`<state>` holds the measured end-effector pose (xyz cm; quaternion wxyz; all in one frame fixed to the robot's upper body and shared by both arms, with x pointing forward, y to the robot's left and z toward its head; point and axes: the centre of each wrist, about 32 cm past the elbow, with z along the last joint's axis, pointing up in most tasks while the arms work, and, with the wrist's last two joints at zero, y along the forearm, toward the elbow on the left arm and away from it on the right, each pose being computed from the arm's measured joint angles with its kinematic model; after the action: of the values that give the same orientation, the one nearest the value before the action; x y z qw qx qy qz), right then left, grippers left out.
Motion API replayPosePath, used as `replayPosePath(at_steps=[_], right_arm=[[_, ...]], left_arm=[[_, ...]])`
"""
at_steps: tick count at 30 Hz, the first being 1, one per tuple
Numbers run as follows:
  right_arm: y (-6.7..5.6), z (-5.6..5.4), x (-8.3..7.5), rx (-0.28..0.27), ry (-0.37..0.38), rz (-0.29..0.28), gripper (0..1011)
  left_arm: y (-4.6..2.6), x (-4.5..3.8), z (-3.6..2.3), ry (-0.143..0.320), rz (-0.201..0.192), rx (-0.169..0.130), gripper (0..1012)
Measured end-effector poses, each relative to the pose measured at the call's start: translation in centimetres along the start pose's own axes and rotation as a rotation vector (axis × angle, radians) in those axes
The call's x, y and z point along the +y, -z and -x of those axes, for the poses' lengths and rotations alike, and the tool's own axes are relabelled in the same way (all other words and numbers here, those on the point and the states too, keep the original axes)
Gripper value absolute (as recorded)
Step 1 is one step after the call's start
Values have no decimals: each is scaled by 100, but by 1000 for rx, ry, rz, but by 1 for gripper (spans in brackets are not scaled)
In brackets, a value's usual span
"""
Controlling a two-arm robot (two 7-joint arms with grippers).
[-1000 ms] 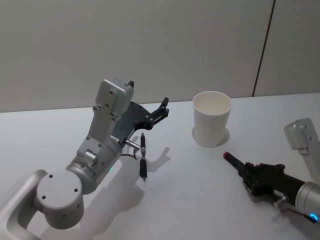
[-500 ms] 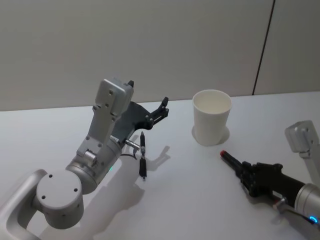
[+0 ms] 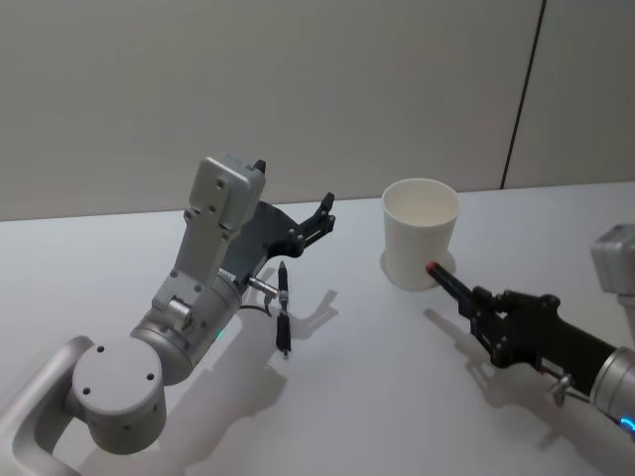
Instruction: Place the pen into the pen holder.
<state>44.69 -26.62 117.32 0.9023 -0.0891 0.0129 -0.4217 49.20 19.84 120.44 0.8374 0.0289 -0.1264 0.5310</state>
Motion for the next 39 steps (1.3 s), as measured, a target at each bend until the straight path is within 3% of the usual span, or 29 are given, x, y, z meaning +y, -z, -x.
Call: replayPosePath(at_steps=[3,9,13,14,21,26,39], right_arm=[[-37,-3,-9,-16,-18,-68,190],[-87,-13,-6,-31,-36,-147,190],[-173,-38,39,-47,-56,-252,190],[-173,-38,39,-47,-56,-252,190],[-297,-130,214,-71,-67,-382,190],[-345,-177,323,-81,-62,-421,190],[-403,-275,607,-136,-33,-462,190]], left_arm=[[0,0,0,0,0,0,1001],[0,0,0,0,0,0,1001],[0,0,0,0,0,0,1001],[0,0,0,0,0,0,1001],[0,0,0,0,0,0,1001],[0,0,0,0,0,0,1001],[0,0,0,0,0,0,1001]])
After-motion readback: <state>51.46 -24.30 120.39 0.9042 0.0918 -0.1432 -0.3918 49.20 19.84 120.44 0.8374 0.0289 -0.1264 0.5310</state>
